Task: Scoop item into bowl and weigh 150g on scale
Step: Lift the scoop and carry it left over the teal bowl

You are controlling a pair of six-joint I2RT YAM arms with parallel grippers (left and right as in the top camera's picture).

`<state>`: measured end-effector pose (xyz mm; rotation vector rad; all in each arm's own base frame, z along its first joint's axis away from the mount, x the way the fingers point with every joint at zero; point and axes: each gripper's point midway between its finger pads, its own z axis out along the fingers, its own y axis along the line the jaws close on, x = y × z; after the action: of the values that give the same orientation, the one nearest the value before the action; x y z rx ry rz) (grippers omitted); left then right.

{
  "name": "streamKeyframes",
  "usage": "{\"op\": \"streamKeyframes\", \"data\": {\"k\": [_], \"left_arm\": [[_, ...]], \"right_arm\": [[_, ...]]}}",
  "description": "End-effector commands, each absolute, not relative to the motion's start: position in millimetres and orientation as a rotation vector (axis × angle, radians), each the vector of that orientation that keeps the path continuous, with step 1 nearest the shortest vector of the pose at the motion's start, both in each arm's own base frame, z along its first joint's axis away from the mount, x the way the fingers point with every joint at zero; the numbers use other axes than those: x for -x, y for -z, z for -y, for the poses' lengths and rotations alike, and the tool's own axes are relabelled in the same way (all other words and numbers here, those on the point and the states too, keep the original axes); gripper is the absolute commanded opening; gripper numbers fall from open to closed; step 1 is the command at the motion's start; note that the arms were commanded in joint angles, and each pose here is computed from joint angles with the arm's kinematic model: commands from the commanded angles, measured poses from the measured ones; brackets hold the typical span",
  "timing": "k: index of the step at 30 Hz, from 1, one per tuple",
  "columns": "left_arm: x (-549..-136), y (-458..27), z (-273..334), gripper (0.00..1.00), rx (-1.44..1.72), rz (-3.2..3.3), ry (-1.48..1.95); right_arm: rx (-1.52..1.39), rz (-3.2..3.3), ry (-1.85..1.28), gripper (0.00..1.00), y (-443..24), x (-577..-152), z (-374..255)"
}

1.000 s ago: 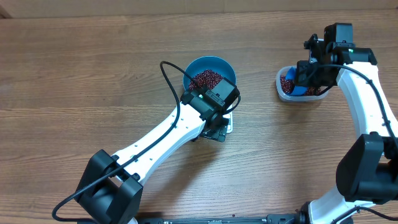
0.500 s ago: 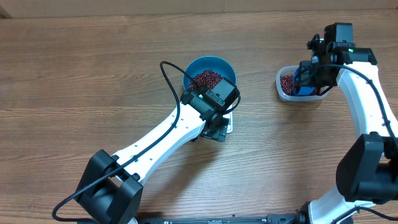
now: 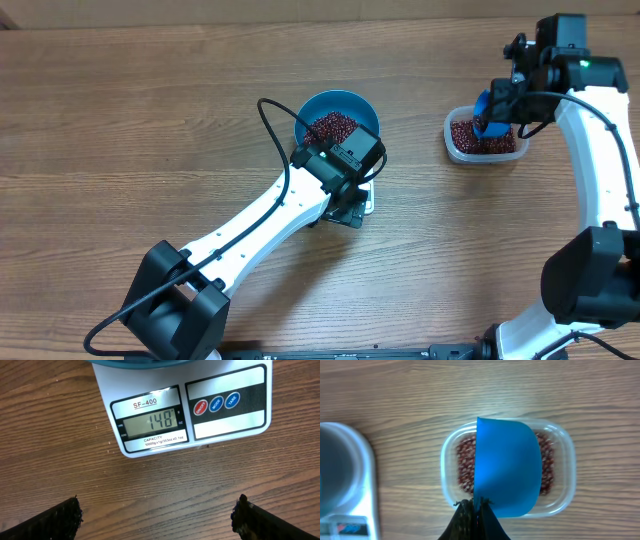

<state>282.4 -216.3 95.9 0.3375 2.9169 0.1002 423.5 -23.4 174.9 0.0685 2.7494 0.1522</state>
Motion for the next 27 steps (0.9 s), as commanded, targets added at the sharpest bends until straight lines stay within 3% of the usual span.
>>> {"op": "streamKeyframes", "data": {"k": [1, 6, 12, 27], "left_arm": [[-284.4, -104.3, 212.4, 0.99, -0.305, -2.892, -0.099], [-284.4, -104.3, 212.4, 1.0, -0.305, -2.892, -0.099], [-284.4, -104.3, 212.4, 0.99, -0.305, -2.892, -0.099], [-284.4, -104.3, 212.4, 1.0, -0.305, -2.892, -0.099]], "right_arm": [[-0.106, -2.7, -0.337, 0.04, -190.1, -428.2, 23.2], [-0.166, -2.655, -0.566, 0.04, -198.4, -420.6, 31.5], [-0.032, -2.49, -0.901, 0.04, -226.2, -415.1, 17.6], [0.321, -2.449, -0.931, 0.04, -230.8, -419.6, -58.5]]}}
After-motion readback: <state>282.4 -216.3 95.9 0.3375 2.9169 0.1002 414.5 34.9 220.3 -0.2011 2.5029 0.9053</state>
